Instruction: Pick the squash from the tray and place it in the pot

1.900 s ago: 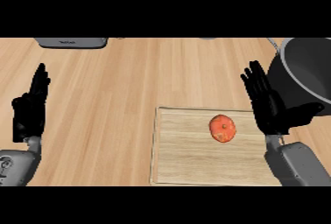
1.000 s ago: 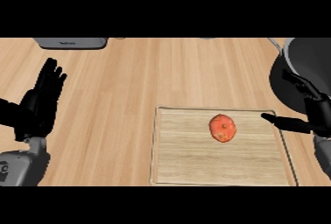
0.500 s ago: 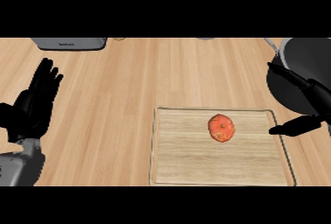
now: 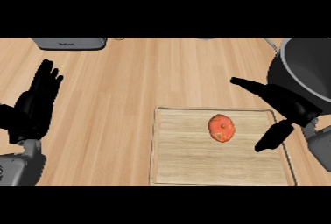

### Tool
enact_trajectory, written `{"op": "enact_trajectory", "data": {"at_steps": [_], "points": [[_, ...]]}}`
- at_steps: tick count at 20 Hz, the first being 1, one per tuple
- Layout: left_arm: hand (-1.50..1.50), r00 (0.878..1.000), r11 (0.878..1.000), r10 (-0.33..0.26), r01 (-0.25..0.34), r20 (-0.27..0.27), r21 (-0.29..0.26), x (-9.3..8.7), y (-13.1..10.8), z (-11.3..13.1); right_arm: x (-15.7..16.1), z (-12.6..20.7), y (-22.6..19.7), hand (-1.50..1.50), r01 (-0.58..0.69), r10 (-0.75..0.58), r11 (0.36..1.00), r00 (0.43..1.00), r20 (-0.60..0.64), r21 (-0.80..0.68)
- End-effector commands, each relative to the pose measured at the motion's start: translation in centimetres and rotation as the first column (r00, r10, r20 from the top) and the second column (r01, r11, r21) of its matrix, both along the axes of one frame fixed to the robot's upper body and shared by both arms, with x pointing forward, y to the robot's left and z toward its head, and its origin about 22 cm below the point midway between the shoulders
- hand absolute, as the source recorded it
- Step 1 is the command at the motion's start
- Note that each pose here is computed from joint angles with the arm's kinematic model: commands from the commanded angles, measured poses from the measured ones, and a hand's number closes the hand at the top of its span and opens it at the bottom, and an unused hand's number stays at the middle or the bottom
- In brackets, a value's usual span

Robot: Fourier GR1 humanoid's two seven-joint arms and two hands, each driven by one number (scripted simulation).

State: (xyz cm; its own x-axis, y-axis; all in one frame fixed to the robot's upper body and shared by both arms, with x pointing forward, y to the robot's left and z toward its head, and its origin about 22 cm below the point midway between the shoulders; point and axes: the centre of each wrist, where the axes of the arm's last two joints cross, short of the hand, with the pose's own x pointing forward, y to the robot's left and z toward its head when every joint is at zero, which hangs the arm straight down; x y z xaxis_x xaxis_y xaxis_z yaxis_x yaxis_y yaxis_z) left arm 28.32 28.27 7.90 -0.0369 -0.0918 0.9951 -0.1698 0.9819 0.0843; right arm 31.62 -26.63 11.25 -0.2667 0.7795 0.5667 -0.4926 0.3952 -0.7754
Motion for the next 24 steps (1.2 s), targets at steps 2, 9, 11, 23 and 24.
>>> {"op": "enact_trajectory", "data": {"at_steps": [2, 9, 11, 23, 24], "points": [[0.00, 1.000, 1.000, 0.010, -0.010, -0.004, -0.006, 0.7, -0.9, 0.3, -0.5, -0.8, 2.1, -1.50, 0.004, -0.008, 0.999, 0.998, -0.066, -0.052], [0.00, 1.000, 1.000, 0.009, -0.009, 0.003, -0.004, -0.1, 0.1, 0.2, -2.4, -1.1, 5.6, -1.50, 0.005, -0.009, 0.999, 0.997, -0.079, -0.046], [0.00, 1.000, 1.000, -0.009, 0.009, 0.001, 0.007, 0.0, -0.8, -0.7, -3.2, -2.4, 6.2, -1.50, 0.042, -0.049, 0.995, 0.995, -0.085, -0.088], [0.00, 1.000, 1.000, 0.003, -0.003, 0.001, -0.011, 1.1, -1.3, -0.7, -0.5, -5.9, 5.1, -1.50, 0.054, -0.067, 0.986, 0.994, -0.081, -0.156], [0.00, 1.000, 1.000, -0.002, 0.003, 0.006, -0.010, -0.4, -0.1, 1.5, -1.4, -6.5, 4.7, -1.50, 0.063, -0.077, 0.985, 0.994, -0.082, -0.158]]}}
